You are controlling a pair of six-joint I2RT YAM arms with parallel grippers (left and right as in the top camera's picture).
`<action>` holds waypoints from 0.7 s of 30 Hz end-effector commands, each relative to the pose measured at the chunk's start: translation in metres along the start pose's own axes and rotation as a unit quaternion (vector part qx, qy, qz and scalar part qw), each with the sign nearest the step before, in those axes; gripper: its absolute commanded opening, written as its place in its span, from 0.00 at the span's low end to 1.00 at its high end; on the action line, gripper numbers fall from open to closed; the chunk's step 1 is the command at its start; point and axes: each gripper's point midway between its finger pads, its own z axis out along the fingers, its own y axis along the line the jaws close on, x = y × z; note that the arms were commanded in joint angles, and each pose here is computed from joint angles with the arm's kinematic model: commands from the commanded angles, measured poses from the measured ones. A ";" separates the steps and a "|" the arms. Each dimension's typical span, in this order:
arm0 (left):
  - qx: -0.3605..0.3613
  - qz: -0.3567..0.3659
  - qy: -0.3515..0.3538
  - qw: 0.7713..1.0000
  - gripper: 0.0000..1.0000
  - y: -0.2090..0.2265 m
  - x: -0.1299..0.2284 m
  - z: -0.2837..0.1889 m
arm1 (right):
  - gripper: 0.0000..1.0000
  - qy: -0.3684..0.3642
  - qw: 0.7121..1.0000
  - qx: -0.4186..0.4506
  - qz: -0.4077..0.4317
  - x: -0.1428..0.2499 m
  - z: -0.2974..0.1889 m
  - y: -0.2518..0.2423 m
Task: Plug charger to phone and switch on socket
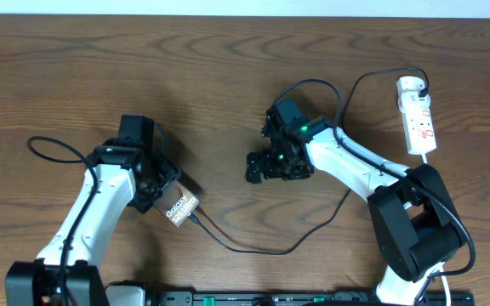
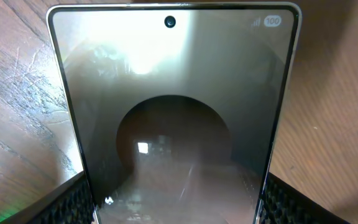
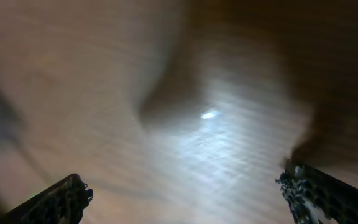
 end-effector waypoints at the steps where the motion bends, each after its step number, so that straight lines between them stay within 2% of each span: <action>1: -0.002 0.007 -0.002 1.000 0.07 -0.005 -0.005 0.000 | 0.99 -0.027 0.998 0.055 0.026 -0.011 -0.003 -0.019; 13: -0.033 0.008 0.023 0.999 0.07 0.000 -0.003 0.026 | 0.99 -0.037 0.996 0.076 0.032 -0.015 -0.005 -0.026; 21: -0.035 0.009 0.016 0.999 0.07 0.000 -0.006 0.027 | 0.99 -0.038 0.996 0.075 0.032 -0.016 -0.006 -0.025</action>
